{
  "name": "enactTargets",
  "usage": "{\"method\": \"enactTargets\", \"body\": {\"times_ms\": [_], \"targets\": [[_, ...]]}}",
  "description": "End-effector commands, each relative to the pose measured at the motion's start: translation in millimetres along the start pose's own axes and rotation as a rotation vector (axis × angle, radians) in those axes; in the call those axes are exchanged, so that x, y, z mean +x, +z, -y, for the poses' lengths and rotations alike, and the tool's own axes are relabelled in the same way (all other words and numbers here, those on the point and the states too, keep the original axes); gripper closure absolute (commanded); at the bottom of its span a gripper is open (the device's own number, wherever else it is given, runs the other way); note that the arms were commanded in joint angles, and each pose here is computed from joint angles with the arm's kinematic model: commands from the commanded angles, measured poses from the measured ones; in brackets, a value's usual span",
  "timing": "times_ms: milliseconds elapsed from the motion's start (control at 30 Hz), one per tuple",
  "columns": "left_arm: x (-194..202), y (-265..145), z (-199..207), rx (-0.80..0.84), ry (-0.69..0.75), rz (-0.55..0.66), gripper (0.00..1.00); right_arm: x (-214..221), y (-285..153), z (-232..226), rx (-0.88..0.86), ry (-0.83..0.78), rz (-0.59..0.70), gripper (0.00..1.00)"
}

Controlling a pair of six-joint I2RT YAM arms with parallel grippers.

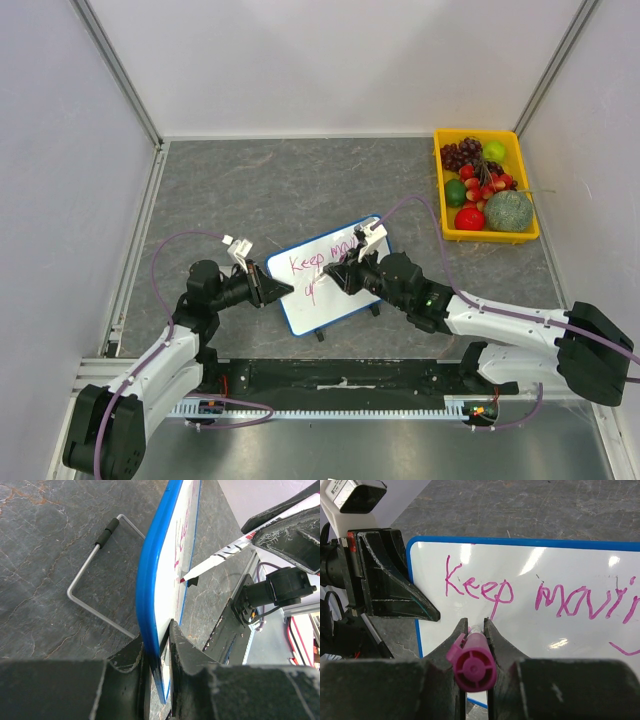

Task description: Write a sentence on the whiteboard

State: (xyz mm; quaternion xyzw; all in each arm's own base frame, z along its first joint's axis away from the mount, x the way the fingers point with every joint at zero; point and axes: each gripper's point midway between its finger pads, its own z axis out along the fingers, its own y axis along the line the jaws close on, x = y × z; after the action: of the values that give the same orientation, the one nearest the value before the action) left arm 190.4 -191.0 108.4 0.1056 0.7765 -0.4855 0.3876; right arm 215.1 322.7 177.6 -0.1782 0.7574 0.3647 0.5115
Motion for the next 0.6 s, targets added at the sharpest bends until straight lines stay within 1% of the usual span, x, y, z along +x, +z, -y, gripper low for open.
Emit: {"method": "enactTargets", "body": {"times_ms": [0, 567], "targets": [[-6.5, 0.5, -12.3, -0.048, 0.081, 0.039, 0.98, -8.8, 0.6, 5.7, 0.028, -0.001, 0.031, 1.0], [-6.4, 0.7, -12.1, -0.047, 0.079, 0.037, 0.98, 11.7, -9.3, 19.5, 0.062, -0.025, -0.024, 1.0]]}}
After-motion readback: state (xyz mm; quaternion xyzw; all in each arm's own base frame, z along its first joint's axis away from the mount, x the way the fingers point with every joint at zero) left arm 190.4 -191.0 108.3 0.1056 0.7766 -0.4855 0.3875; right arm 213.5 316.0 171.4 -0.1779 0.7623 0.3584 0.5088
